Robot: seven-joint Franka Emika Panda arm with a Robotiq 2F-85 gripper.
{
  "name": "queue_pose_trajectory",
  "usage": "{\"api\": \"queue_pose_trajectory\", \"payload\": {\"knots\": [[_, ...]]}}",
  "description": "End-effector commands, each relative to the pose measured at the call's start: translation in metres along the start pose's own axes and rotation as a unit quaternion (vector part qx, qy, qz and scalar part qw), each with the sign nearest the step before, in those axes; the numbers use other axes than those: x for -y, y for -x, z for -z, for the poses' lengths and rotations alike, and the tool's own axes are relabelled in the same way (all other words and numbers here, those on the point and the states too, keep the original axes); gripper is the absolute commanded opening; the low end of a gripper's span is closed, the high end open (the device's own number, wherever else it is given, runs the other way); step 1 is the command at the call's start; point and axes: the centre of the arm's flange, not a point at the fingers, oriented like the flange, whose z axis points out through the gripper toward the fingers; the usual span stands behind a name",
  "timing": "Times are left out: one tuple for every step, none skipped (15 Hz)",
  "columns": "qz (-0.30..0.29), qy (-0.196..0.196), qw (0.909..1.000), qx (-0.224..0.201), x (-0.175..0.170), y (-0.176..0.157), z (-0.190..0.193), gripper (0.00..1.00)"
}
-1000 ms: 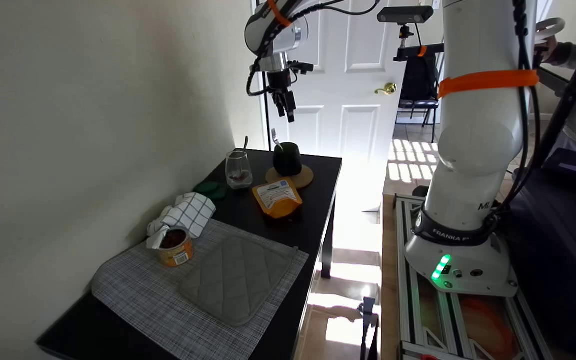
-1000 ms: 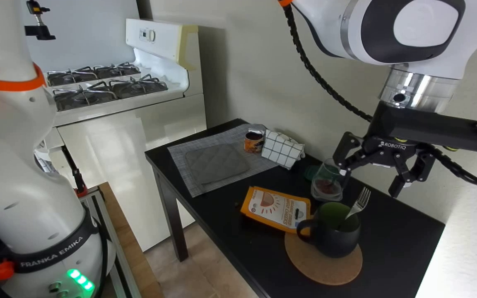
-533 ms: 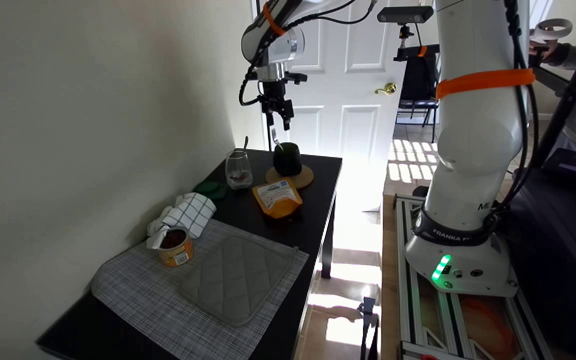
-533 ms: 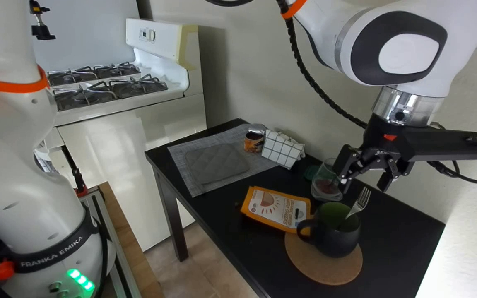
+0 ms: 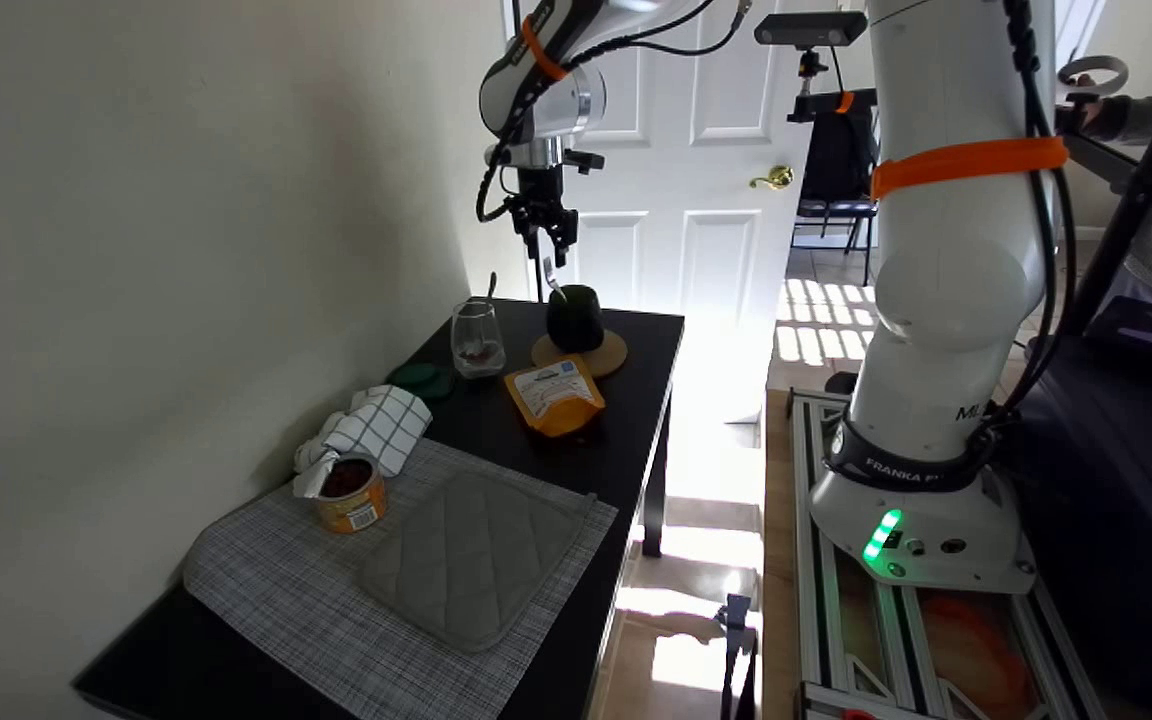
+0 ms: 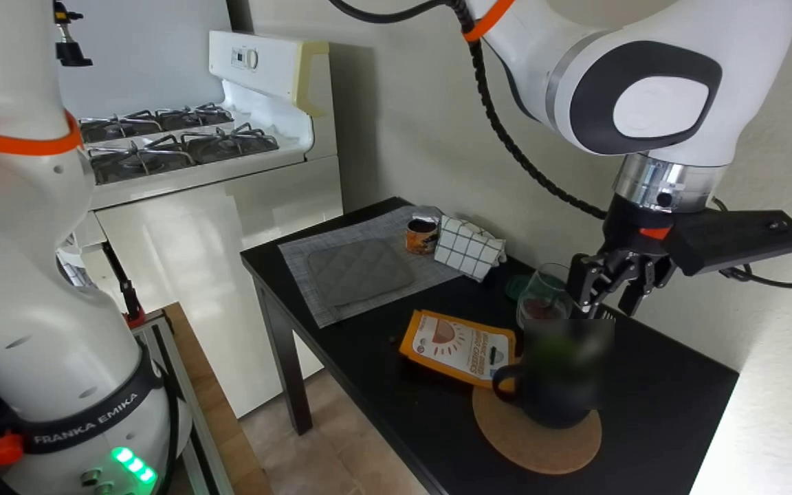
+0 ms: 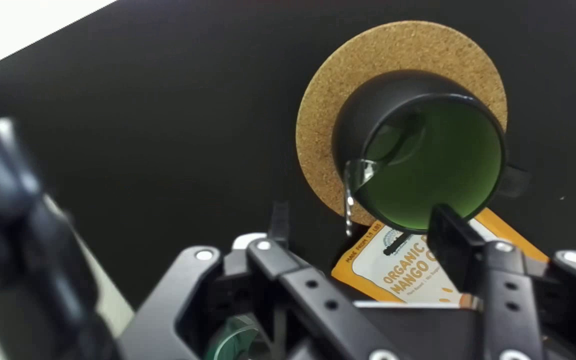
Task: Remove the silver fork from the black mug and put it in the glass cup.
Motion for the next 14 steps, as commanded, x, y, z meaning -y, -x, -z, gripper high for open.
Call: {"api": "queue_pose_trajectory", "payload": {"knots": [[0.01,0.005,0.9999,0.007,-0.001,0.002,-0.013,0.42],[0.01,0.006,0.9999,0.009,-0.002,0.003,-0.014,0.34],[0.008,0.008,0.9998,0.013,-0.002,0.003,-0.015,0.27],[0.008,0.007,0.9998,0.019,-0.001,0.004,-0.015,0.19],[0.015,0.003,0.9996,0.025,0.001,0.005,-0.014,0.11],[0.02,-0.005,0.9993,0.032,0.003,0.007,-0.012,0.04],[0.023,-0.009,0.9989,0.04,0.005,0.008,-0.011,0.0],[0.026,-0.015,0.9984,0.048,0.008,0.011,-0.009,0.0],[0.028,-0.025,0.9979,0.052,0.011,0.012,-0.007,0.0],[0.033,-0.036,0.9974,0.054,0.015,0.013,-0.002,0.0],[0.042,-0.042,0.997,0.05,0.022,0.014,0.006,0.01],[0.044,-0.043,0.997,0.047,0.027,0.013,0.015,0.01],[0.044,-0.039,0.9972,0.046,0.033,0.014,0.026,0.01],[0.044,-0.034,0.9975,0.044,0.038,0.014,0.036,0.01]]}}
